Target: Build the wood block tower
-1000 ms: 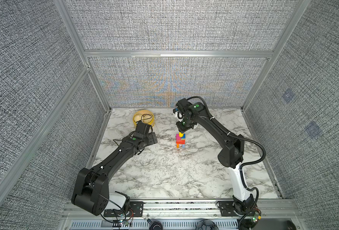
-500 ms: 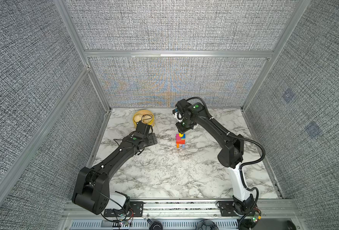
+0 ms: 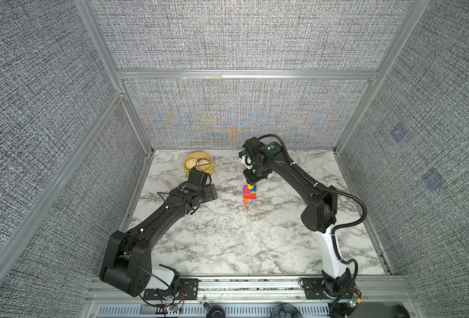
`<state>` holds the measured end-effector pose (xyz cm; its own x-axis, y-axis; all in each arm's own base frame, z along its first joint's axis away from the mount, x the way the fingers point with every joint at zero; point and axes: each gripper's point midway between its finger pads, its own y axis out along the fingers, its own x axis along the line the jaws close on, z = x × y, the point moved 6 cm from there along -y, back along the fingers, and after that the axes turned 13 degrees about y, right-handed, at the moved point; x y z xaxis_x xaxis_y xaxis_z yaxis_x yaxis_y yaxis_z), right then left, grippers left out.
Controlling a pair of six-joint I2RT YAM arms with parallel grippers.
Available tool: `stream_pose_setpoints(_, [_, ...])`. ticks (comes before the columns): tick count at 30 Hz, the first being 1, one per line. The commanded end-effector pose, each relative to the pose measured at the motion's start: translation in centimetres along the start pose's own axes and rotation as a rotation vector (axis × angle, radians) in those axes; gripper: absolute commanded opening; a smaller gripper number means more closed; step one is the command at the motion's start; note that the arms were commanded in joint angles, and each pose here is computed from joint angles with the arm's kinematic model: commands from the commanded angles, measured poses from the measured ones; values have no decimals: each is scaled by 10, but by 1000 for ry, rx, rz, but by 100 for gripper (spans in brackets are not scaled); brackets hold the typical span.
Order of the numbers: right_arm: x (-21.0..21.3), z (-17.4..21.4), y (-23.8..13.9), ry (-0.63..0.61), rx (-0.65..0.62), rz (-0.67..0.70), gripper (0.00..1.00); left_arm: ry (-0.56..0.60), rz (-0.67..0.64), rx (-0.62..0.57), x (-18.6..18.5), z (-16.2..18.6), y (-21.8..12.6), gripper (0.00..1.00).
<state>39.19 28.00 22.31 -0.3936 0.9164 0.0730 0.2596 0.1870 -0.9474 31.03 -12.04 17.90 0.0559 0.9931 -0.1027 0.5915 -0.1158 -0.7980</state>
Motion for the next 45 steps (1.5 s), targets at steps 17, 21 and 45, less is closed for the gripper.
stream_pose_setpoints(17, [0, 1, 2, -8, 11, 7, 41, 0, 0, -3, 0, -1, -1, 92])
stream_pose_setpoints(21, [0, 1, 1, -7, 10, 6, 42, 0, 2, -4, 0, -1, -1, 92])
stream_pose_setpoints(45, [-2, -12, -54, 9, -179, 9, 48, -17, 9, -83, 0, -21, -32, 95])
